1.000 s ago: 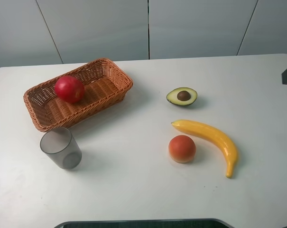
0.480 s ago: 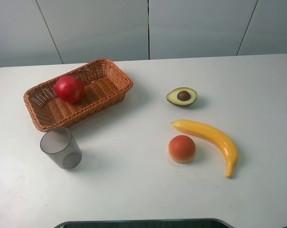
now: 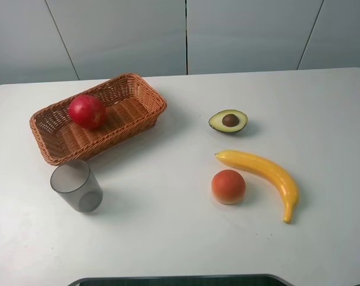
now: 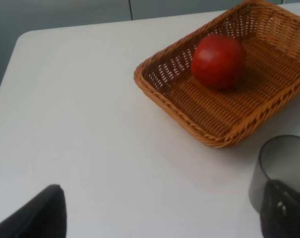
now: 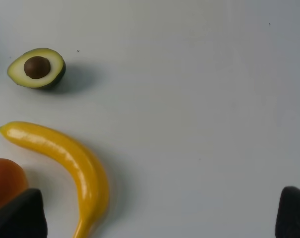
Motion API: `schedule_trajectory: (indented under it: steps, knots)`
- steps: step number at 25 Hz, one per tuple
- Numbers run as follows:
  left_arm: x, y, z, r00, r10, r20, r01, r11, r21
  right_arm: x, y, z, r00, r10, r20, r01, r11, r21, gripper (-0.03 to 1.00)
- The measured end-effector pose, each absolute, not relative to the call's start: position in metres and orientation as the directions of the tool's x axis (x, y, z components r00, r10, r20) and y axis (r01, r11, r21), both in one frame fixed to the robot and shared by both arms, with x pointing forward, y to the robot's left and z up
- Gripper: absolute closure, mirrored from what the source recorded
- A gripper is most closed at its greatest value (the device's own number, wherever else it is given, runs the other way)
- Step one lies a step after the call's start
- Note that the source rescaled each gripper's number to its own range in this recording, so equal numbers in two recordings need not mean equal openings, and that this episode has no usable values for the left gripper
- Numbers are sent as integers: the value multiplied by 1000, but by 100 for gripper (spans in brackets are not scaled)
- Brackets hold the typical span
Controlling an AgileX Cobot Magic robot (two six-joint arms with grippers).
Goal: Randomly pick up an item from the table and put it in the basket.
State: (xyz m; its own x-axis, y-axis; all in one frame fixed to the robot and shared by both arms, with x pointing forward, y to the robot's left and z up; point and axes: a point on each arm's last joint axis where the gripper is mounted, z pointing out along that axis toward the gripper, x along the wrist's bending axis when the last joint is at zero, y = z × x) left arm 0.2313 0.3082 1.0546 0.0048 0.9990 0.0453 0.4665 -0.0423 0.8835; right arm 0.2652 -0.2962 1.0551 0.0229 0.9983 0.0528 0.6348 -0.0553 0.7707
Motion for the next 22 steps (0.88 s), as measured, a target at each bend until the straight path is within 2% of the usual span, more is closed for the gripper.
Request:
schedule_trajectory:
  steps: [22]
  knots:
    - [231, 308, 1055, 5, 999, 45, 467, -42, 884, 237, -294, 1053, -16, 999, 40, 505, -26, 862, -3]
